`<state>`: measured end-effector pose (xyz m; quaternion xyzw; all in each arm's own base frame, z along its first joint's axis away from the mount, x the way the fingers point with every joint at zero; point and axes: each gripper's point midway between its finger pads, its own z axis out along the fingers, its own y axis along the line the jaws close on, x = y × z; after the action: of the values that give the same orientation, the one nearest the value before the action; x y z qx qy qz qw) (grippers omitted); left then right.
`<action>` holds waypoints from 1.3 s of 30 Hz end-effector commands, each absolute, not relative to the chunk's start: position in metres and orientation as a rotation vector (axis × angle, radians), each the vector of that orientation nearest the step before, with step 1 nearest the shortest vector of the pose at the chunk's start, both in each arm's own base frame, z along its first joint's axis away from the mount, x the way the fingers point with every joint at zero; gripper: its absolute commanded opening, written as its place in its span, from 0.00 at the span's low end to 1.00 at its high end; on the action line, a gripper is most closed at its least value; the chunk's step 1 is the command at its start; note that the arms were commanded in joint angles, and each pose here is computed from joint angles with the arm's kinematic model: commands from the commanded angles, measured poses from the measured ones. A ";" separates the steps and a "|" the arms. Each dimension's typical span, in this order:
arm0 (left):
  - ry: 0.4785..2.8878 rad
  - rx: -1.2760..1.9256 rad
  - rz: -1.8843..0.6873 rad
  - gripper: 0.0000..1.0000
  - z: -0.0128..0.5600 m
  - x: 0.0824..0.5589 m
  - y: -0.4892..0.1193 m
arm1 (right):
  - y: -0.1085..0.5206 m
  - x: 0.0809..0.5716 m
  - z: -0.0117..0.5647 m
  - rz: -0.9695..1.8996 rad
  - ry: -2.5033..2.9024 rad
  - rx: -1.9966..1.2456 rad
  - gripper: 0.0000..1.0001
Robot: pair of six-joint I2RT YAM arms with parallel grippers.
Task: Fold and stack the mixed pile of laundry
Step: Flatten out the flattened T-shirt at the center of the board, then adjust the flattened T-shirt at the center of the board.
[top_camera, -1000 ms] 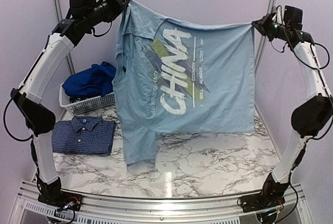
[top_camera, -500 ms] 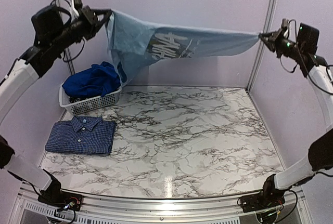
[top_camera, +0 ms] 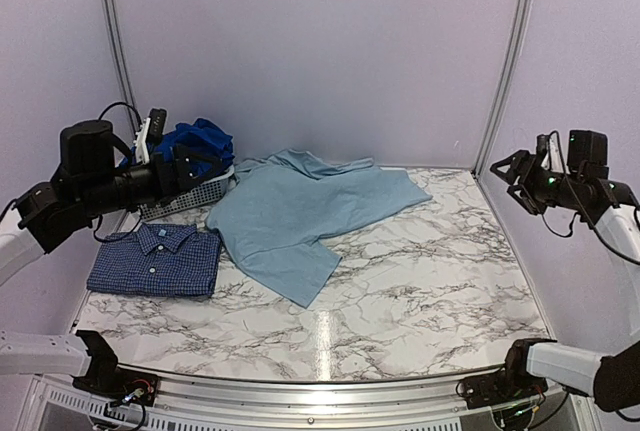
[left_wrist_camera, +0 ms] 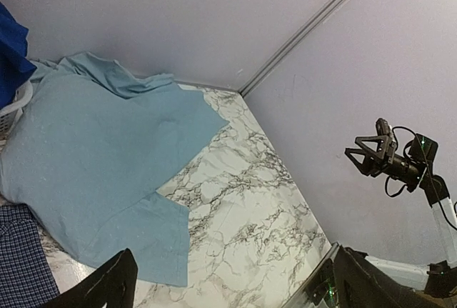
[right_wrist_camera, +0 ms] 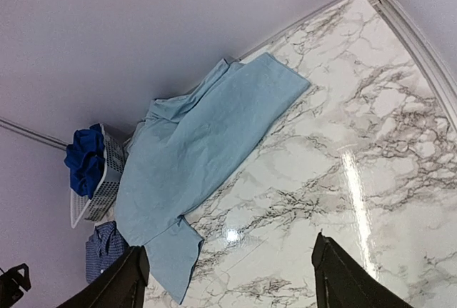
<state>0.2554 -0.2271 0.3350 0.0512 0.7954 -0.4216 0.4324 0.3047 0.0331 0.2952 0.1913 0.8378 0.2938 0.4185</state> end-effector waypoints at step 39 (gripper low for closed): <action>2.554 0.402 -0.507 0.99 0.104 0.306 -0.350 | 0.119 0.563 0.006 0.559 2.616 0.097 0.52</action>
<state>0.3070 -0.3378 0.1207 0.1274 0.9327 -0.2168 0.2584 0.5945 0.1380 0.0354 0.0138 0.9296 0.2415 0.2782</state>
